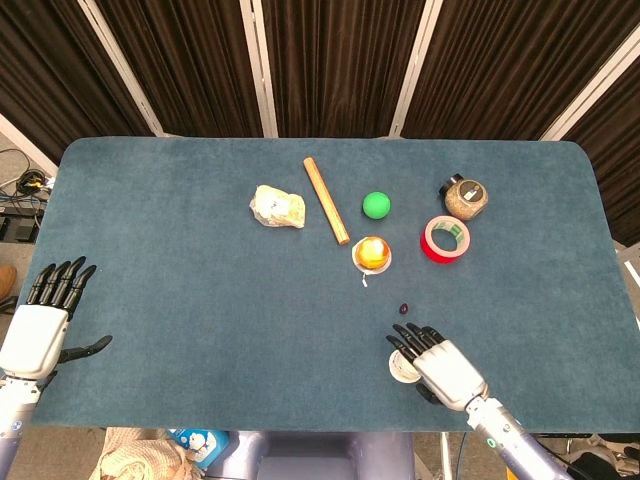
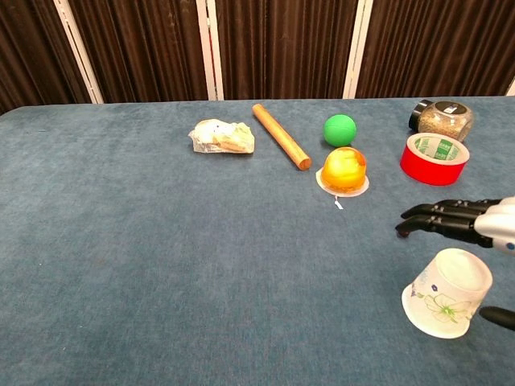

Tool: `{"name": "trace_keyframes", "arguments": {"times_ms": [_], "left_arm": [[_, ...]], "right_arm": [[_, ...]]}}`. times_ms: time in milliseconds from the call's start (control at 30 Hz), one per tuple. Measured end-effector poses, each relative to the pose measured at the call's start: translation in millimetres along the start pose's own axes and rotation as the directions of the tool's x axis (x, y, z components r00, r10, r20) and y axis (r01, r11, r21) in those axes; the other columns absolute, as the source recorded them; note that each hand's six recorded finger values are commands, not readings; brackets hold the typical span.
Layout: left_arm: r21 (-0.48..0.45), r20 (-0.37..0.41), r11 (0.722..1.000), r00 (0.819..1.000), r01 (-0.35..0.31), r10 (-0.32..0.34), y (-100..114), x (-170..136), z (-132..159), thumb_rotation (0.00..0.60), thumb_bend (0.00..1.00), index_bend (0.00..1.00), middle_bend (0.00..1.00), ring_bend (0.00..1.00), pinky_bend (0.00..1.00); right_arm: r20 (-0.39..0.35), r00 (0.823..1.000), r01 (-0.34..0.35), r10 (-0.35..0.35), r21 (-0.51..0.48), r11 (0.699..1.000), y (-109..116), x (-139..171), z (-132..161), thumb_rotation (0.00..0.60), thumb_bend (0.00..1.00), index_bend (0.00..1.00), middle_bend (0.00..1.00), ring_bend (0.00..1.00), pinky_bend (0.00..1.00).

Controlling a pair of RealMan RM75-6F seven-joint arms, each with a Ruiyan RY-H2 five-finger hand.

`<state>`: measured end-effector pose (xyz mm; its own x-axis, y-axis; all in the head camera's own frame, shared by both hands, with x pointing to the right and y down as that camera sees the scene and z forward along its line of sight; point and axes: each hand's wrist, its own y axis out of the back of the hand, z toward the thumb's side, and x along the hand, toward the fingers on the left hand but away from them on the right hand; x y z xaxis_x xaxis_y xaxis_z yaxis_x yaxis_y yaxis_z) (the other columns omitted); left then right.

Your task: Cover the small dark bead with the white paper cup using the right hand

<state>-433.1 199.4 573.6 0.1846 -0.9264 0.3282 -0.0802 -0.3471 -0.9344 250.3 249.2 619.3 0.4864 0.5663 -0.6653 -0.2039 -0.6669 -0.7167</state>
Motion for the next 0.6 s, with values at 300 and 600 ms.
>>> {"name": "trace_keyframes", "arguments": {"times_ms": [300, 600], "left_arm": [[-0.009, -0.009, 1.0, 1.0, 0.012, -0.012, -1.0, -0.3, -0.6, 0.6, 0.03, 0.0, 0.0, 0.0, 0.0], [-0.016, -0.009, 1.0, 1.0, 0.015, -0.015, -0.9, -0.4, -0.1, 0.6, 0.03, 0.0, 0.0, 0.0, 0.0]], "right_arm": [[0.022, 1.0, -0.018, 0.017, 0.01, 1.0, -10.3, -9.2, -1.0, 0.6, 0.38, 0.35, 0.23, 0.28, 0.44], [0.006, 1.0, 0.016, -0.016, -0.006, 1.0, -11.7, -10.7, 2.8, 0.6, 0.41, 0.48, 0.37, 0.42, 0.54]]}}
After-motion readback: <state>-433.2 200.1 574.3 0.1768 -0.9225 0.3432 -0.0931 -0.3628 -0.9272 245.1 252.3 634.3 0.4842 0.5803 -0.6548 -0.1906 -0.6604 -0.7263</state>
